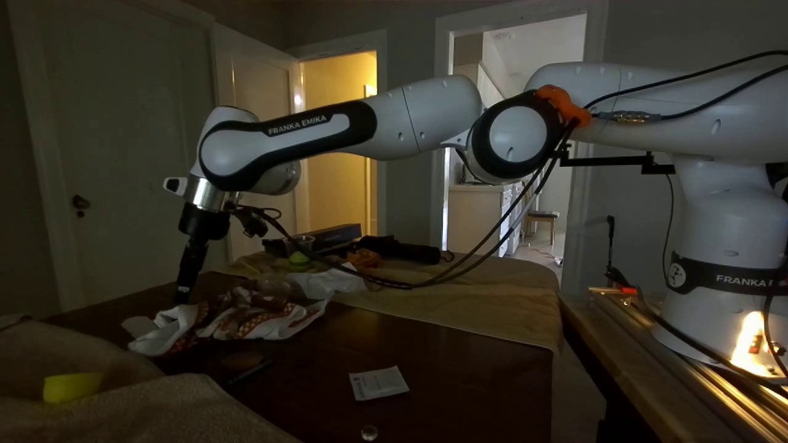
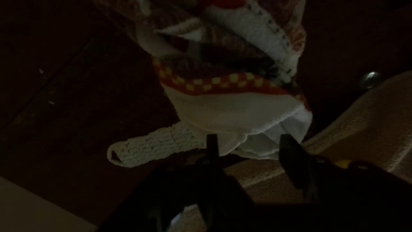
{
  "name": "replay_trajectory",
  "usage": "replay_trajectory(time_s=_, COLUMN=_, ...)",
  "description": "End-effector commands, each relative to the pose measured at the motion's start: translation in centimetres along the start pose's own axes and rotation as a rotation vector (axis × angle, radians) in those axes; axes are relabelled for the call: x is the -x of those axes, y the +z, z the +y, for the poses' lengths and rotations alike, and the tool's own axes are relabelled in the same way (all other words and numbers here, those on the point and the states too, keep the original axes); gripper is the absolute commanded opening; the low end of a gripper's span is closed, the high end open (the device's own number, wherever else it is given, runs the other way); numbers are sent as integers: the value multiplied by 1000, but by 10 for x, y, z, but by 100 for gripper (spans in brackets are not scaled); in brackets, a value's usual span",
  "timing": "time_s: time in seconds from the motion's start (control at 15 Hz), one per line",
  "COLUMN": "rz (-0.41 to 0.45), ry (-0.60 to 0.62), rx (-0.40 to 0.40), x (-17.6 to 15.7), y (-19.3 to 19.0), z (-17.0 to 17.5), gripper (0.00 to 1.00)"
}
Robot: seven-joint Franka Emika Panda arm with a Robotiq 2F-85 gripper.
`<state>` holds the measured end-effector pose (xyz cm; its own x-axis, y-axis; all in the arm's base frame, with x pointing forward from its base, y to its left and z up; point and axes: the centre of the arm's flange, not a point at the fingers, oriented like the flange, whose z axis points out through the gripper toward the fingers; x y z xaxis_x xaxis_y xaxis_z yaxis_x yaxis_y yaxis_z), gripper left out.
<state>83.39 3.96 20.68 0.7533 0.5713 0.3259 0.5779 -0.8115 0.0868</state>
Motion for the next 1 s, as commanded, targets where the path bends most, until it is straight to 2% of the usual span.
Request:
replay_trajectory(time_s=0.0, rz=-12, ry=-102, rx=32, x=-37, y=25, z=29, gripper=84)
replay_trajectory(time_s=0.13, rz=-15, ry=-181, rx=36, x=-36, y=32, z=31, gripper=100)
replay_trajectory(time_s=0.47, rz=14, ry=-393, rx=23, x=-30, y=55, z=36, gripper=100)
replay_trajectory(time_s=0.93, rz=101, ry=-736, rx=-96, x=-8, y=95, z=47, gripper=100)
